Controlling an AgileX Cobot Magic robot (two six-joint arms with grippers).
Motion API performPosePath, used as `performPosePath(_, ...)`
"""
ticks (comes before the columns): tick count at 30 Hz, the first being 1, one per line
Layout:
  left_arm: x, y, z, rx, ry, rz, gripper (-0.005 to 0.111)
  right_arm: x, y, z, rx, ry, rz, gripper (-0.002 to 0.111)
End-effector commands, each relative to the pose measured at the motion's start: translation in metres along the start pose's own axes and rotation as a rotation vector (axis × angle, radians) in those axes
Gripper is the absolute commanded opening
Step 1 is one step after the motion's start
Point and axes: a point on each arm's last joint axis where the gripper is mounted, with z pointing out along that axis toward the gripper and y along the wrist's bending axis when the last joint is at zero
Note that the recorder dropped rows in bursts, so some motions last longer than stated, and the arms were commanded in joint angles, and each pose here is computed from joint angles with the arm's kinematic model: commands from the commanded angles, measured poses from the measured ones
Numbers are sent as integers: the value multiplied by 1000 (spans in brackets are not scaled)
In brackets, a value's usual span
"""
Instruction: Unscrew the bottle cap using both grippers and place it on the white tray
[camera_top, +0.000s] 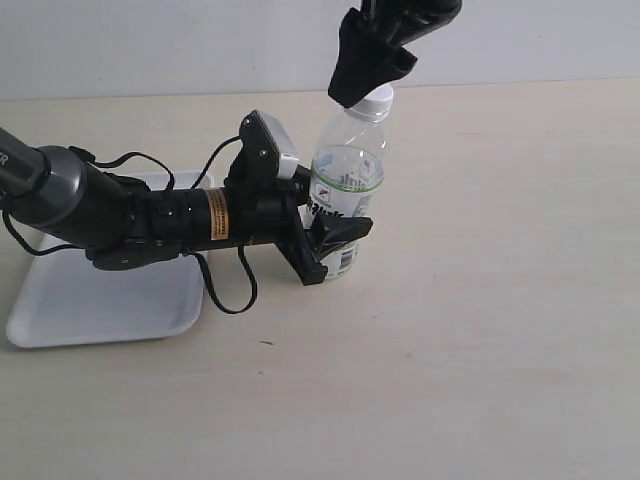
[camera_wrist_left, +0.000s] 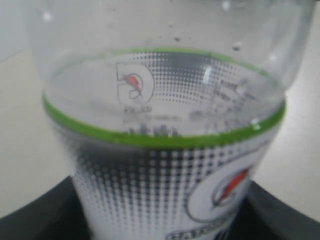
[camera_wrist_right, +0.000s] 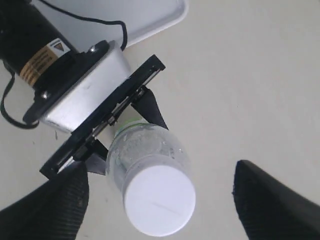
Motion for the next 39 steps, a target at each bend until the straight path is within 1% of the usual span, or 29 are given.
performPosePath(1,2,0,-1,-3,29,13,0,0,2,-3,1,-7,171,76)
performPosePath(4,2,0,-1,-3,29,13,0,3,5,-3,-31,35,223,76)
performPosePath(7,2,0,-1,-3,29,13,0,3,5,-3,-30,35,263,76)
performPosePath(14,2,0,-1,-3,29,13,0,4,5,-3,-31,37,274,76)
performPosePath(17,2,0,-1,-1,29,14,0,5,3,4,-31,54,319,76)
performPosePath(21,2,0,-1,-1,29,14,0,7,-1,14,-32,82,325,76)
performPosePath(26,2,0,-1,-1,29,14,0,7,-1,16,-37,83,328,76)
performPosePath(29,2,0,-1,-1,29,14,0,7,-1,16,-38,83,328,72)
performPosePath(31,2,0,-1,-1,29,14,0,7,-1,16,-37,83,337,65)
performPosePath(32,2,0,-1,-1,29,14,0,7,-1,16,-37,83,345,59)
performPosePath(34,2,0,-1,-1,29,14,0,7,-1,16,-35,84,344,54)
performPosePath(39,2,0,-1,-1,29,14,0,7,-1,16,-34,85,369,54)
